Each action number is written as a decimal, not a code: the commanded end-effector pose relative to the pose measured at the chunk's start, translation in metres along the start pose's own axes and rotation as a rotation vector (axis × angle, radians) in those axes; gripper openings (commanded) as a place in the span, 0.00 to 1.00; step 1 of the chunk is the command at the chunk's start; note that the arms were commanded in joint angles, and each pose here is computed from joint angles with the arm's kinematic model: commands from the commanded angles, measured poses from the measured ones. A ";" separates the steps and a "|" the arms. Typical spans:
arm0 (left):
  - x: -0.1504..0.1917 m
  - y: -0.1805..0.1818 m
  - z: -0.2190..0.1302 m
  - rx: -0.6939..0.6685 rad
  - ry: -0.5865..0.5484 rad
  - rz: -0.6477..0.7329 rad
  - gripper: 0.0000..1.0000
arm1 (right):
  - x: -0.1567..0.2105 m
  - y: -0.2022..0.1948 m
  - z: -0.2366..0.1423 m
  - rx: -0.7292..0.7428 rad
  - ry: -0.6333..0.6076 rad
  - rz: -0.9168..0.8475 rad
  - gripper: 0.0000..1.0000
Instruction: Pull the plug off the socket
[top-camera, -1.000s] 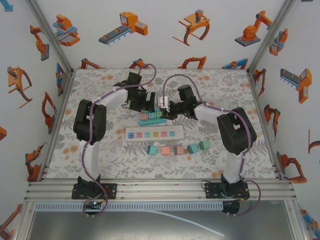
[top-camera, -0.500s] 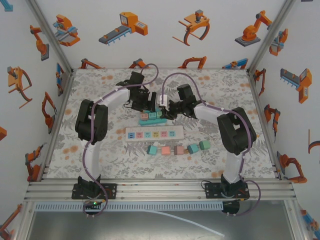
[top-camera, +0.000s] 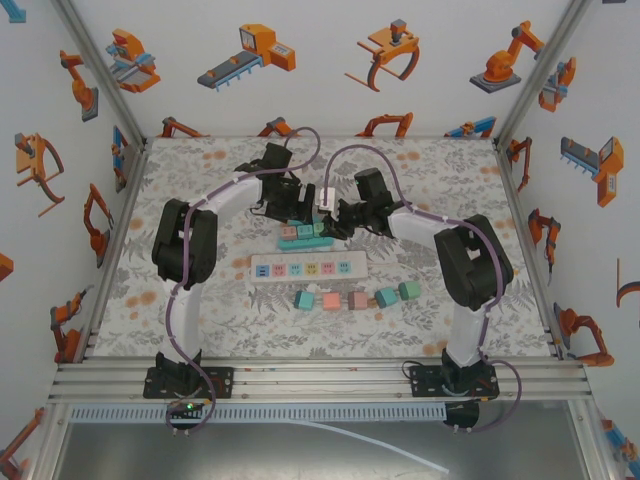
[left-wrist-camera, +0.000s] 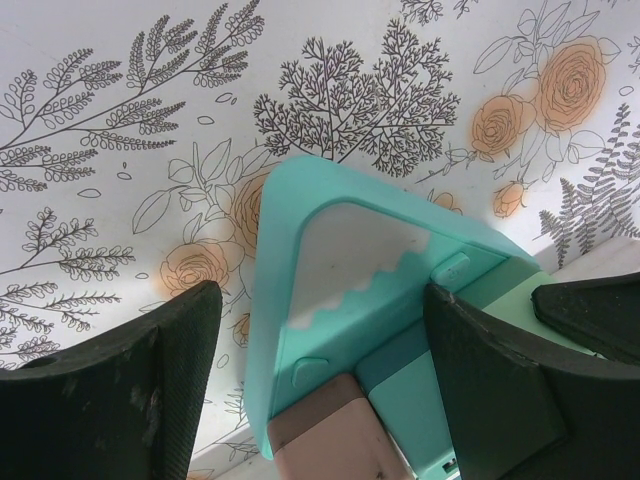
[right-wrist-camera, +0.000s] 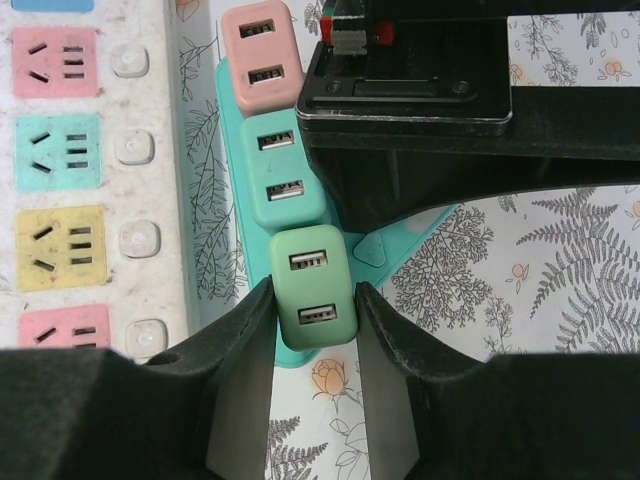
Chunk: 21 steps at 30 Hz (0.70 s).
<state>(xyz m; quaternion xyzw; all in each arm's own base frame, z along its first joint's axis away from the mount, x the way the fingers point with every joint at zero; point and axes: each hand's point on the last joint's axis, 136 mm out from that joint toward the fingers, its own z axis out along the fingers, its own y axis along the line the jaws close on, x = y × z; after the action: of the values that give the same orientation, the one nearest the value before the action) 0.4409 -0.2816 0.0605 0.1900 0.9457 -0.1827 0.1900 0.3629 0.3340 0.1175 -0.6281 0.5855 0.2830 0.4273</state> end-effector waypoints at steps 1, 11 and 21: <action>0.066 0.060 0.046 -0.226 0.202 -0.007 0.74 | -0.047 -0.008 -0.017 0.038 -0.107 -0.088 0.20; 0.065 0.060 0.046 -0.224 0.200 -0.013 0.74 | -0.051 -0.004 -0.024 0.047 -0.110 -0.091 0.20; 0.066 0.056 0.047 -0.212 0.207 0.012 0.74 | -0.050 0.000 -0.028 0.051 -0.103 -0.085 0.20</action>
<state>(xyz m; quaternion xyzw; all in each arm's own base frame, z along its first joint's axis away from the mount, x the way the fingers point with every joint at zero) 0.4409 -0.2866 0.0587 0.1814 0.9454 -0.1970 0.1860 0.3573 0.3284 0.1184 -0.6261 0.5888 0.2723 0.4325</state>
